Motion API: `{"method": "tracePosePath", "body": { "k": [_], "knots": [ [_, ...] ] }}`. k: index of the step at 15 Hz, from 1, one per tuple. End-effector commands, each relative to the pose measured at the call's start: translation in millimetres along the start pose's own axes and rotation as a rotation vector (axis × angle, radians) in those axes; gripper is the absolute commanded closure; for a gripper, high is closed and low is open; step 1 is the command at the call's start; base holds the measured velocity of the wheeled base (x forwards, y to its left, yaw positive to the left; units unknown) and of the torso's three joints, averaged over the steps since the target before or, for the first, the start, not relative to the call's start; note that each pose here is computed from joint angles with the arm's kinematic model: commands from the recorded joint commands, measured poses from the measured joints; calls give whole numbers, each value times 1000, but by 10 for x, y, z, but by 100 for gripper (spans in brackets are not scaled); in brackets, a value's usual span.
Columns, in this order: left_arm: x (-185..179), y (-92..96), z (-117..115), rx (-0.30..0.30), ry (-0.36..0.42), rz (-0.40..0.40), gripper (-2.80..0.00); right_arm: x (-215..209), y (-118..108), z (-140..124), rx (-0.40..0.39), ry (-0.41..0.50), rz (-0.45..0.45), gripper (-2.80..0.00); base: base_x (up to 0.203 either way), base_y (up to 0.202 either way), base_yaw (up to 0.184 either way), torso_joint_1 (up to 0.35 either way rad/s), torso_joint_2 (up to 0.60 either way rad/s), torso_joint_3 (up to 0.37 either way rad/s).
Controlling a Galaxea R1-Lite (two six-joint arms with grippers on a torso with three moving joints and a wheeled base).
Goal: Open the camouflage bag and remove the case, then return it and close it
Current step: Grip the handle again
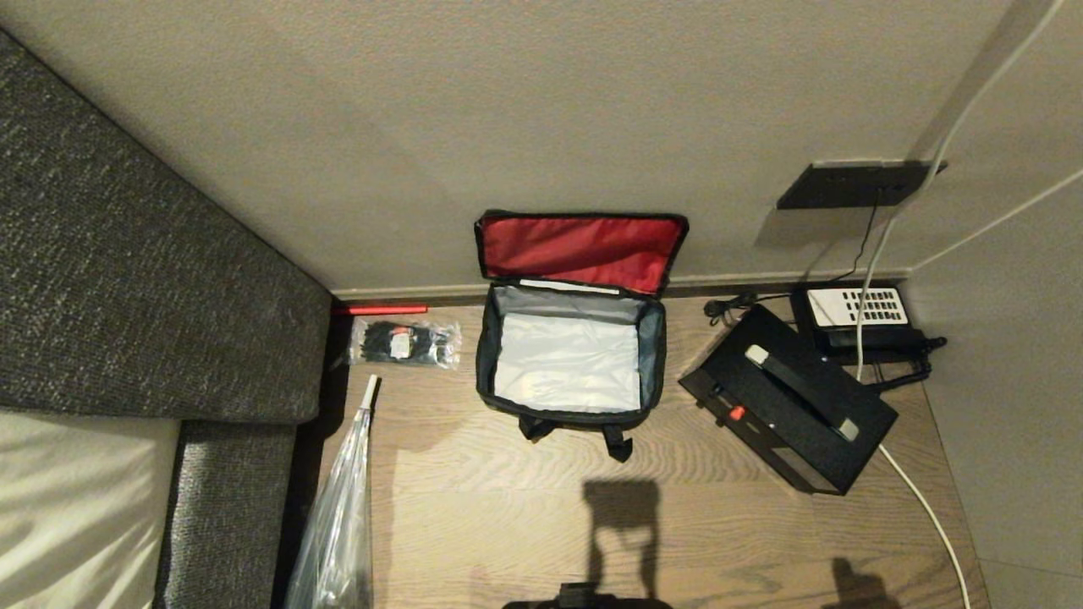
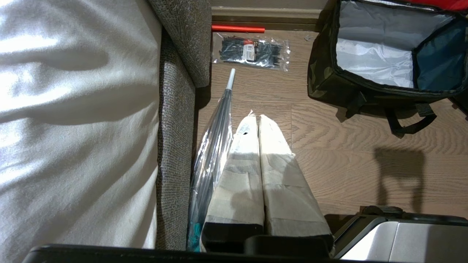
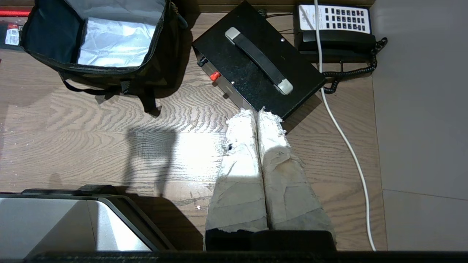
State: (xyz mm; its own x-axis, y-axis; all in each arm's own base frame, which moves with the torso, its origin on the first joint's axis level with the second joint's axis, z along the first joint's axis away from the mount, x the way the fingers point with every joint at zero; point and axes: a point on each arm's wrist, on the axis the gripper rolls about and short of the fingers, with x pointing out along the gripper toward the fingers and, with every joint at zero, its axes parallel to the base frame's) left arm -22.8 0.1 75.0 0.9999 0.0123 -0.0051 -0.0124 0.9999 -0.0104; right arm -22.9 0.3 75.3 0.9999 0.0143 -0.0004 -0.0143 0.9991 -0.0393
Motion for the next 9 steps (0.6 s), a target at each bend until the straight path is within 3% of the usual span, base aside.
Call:
{"method": "tracePosePath", "body": {
  "k": [1, 9],
  "knots": [
    [2, 0, -8, 0, 2, 0, 0, -4, 0, -1, -1, -5, 1, 0, 0, 0, 0, 0, 0, 0],
    [1, 0, -9, 0, 1, 0, 0, -3, 0, -1, -1, -4, 1, 0, 0, 0, 0, 0, 0, 0]
  ]
}}
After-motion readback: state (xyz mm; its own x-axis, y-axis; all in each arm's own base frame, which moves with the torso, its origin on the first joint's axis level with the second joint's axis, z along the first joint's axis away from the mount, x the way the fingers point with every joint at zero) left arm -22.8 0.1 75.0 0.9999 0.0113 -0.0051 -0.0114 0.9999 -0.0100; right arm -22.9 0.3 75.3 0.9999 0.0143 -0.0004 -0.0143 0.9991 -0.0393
